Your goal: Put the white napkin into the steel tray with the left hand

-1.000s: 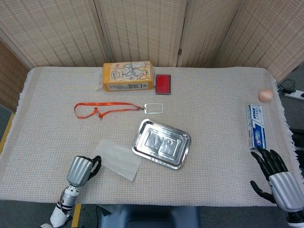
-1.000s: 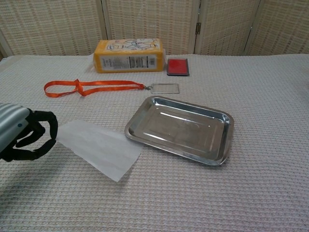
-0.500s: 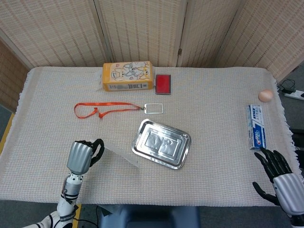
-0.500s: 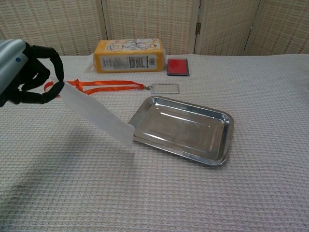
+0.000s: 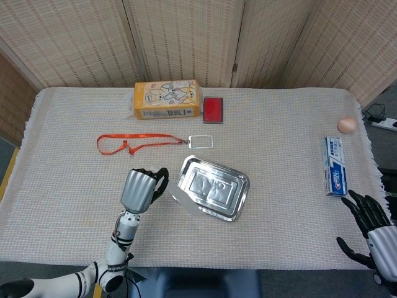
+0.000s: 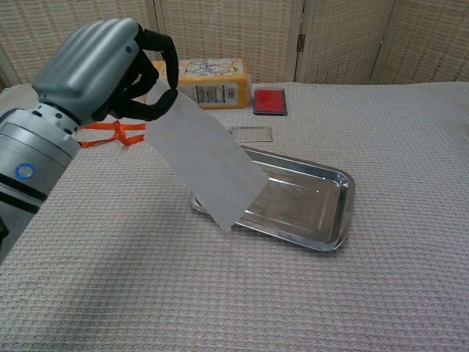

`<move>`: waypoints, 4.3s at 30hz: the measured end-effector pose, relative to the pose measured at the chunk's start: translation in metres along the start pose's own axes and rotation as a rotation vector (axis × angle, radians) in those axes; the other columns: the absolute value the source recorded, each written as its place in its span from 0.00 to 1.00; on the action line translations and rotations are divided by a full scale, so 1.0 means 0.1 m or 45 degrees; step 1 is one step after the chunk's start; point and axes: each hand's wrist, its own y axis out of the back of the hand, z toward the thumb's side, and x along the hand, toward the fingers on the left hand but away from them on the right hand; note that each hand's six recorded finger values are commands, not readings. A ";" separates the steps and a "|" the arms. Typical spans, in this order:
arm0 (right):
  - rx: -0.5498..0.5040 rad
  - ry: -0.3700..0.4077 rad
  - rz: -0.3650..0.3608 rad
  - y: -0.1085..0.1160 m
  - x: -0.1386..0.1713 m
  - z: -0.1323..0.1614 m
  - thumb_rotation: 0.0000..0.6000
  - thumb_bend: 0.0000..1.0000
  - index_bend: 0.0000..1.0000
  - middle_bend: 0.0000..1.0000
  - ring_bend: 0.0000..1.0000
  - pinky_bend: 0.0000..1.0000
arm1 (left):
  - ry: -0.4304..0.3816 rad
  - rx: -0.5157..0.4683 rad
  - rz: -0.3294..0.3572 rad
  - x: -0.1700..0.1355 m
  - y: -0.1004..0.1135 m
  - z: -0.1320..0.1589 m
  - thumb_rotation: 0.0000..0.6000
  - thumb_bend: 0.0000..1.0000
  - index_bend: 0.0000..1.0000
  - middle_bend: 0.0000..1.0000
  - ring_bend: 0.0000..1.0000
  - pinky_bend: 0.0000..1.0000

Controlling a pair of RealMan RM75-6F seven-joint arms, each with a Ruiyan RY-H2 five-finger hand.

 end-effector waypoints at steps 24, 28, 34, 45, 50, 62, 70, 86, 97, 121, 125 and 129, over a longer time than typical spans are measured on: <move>-0.036 -0.006 -0.040 0.17 0.07 -0.09 1.00 0.38 0.00 0.00 0.00 0.00 | 0.020 0.031 -0.114 -0.02 -0.49 0.21 1.00 0.65 0.67 1.00 1.00 1.00; -0.032 0.009 -0.030 0.14 0.07 -0.05 1.00 0.38 0.00 0.00 0.00 0.00 | -0.029 0.012 -0.212 -0.40 -0.58 0.28 1.00 0.65 0.67 1.00 1.00 1.00; -0.036 0.024 -0.035 0.14 0.09 -0.01 1.00 0.38 0.00 0.00 0.00 0.00 | -0.082 -0.011 -0.375 -0.89 -0.81 0.42 1.00 0.65 0.67 1.00 1.00 1.00; -0.066 0.011 -0.083 0.28 0.14 -0.07 1.00 0.38 0.00 0.00 0.00 0.00 | -0.080 -0.027 -0.379 -0.84 -1.03 0.56 1.00 0.66 0.67 1.00 1.00 1.00; -0.068 0.001 -0.098 0.31 0.14 -0.10 1.00 0.38 0.00 0.00 0.00 0.00 | -0.058 0.032 -0.401 -0.80 -1.11 0.57 1.00 0.70 0.67 1.00 1.00 1.00; -0.064 -0.004 -0.088 0.30 0.14 -0.11 1.00 0.38 0.00 0.00 0.00 0.00 | 0.032 0.163 -0.458 -0.66 -1.29 0.44 1.00 0.72 0.68 1.00 1.00 1.00; -0.064 -0.014 -0.085 0.29 0.13 -0.12 1.00 0.38 0.00 0.00 0.00 0.00 | 0.054 0.165 -0.473 -0.59 -1.35 0.38 1.00 0.72 0.68 1.00 1.00 1.00; -0.075 -0.027 -0.108 0.34 0.17 -0.14 1.00 0.38 0.00 0.00 0.00 0.00 | 0.025 0.114 -0.493 -0.51 -1.39 0.49 1.00 0.72 0.47 1.00 1.00 1.00; -0.076 -0.019 -0.112 0.35 0.18 -0.12 1.00 0.38 0.00 0.00 0.00 0.00 | 0.007 0.097 -0.462 -0.46 -1.34 0.57 1.00 0.65 0.25 1.00 1.00 1.00; -0.093 0.024 -0.104 0.36 0.23 -0.06 1.00 0.38 0.00 0.00 0.00 0.00 | -0.075 0.132 -0.764 -0.57 -1.00 0.88 1.00 0.80 0.29 1.00 1.00 1.00; -0.091 0.029 -0.116 0.38 0.26 -0.05 1.00 0.38 0.00 0.00 0.00 0.00 | -0.072 0.224 -0.782 -0.55 -1.03 0.79 1.00 0.82 0.31 1.00 1.00 1.00; -0.083 0.020 -0.114 0.38 0.25 -0.07 1.00 0.38 0.00 0.00 0.00 0.00 | -0.044 0.263 -0.811 -0.54 -1.07 0.69 1.00 0.83 0.33 1.00 1.00 1.00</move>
